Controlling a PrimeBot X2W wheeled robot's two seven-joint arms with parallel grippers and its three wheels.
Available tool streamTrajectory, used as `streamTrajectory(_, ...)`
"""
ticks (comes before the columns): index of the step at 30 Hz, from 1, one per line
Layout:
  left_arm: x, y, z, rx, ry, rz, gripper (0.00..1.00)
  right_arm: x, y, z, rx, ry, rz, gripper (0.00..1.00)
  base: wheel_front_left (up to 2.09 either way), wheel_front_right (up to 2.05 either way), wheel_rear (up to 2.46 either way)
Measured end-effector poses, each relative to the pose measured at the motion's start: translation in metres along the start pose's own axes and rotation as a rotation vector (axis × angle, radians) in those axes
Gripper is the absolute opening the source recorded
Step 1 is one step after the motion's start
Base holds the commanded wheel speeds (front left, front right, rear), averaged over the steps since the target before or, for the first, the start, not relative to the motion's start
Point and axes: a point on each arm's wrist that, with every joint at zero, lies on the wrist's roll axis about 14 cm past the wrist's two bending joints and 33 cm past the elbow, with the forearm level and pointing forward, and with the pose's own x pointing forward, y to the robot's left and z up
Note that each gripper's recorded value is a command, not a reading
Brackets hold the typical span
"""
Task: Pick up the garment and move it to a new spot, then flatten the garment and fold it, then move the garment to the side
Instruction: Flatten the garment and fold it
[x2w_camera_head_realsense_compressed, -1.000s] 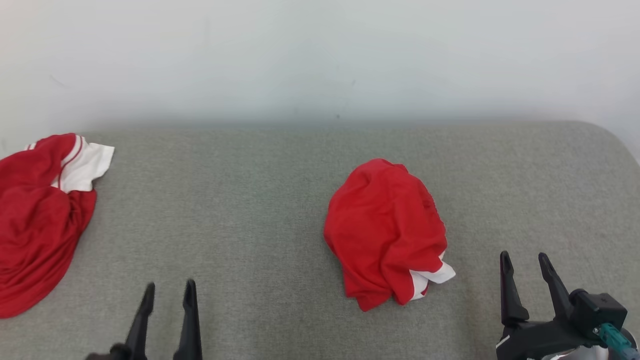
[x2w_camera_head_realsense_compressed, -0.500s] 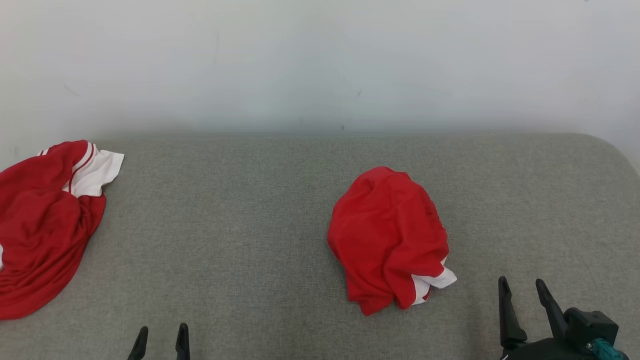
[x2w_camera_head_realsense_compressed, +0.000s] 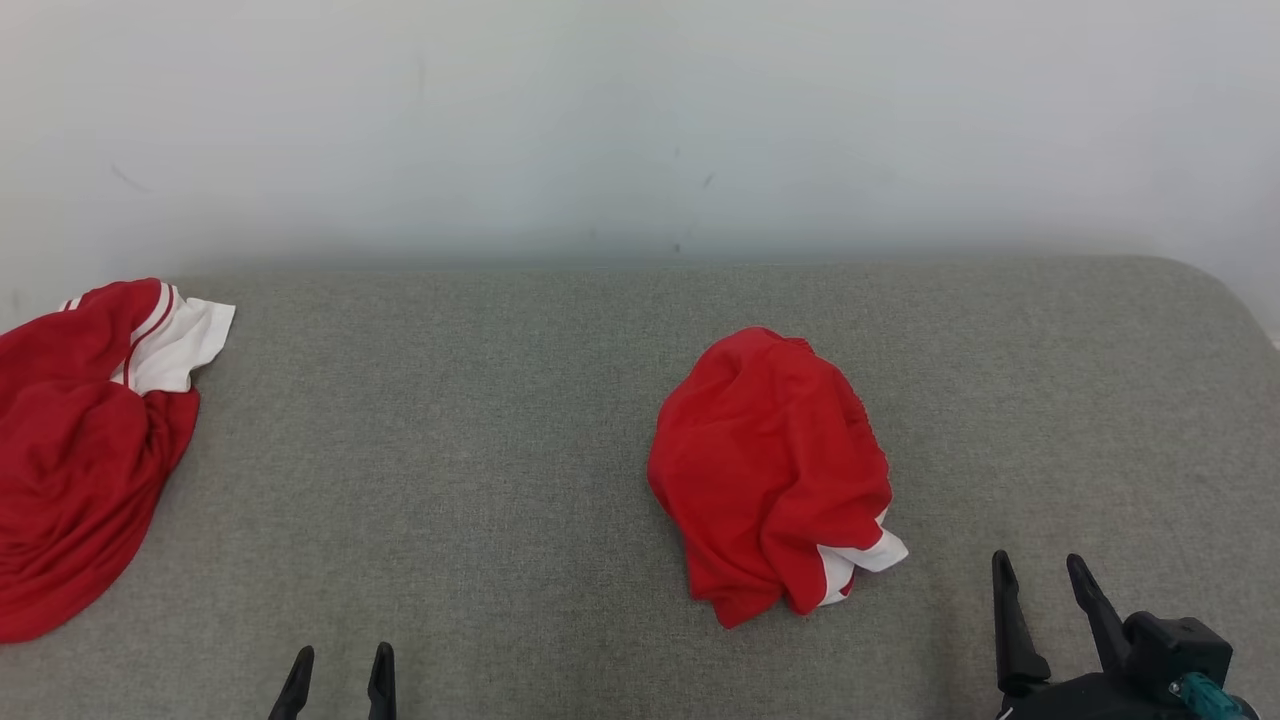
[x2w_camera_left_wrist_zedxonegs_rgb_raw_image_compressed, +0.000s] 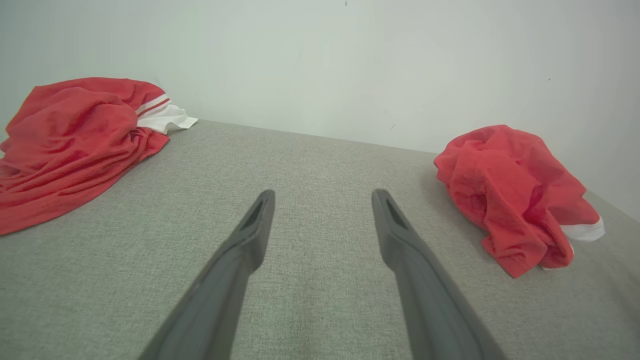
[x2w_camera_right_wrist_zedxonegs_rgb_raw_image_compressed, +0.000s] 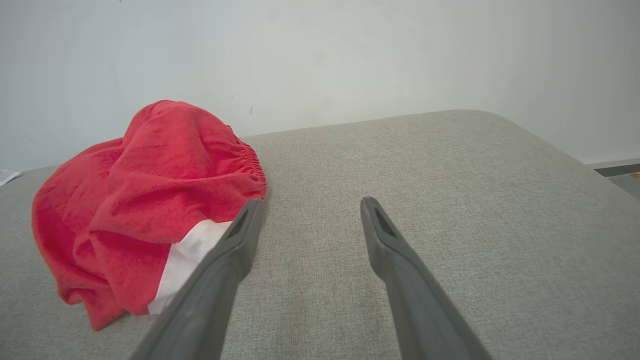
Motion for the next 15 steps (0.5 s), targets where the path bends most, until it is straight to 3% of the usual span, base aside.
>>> streamTrajectory(15, 0.016, -0.023, 0.003, 0.018, -0.007, -0.092, 1.0, 0.001, 0.003, 0.002, -0.002, -0.003, 0.01, 1.0, 0.0, 0.0, 0.0)
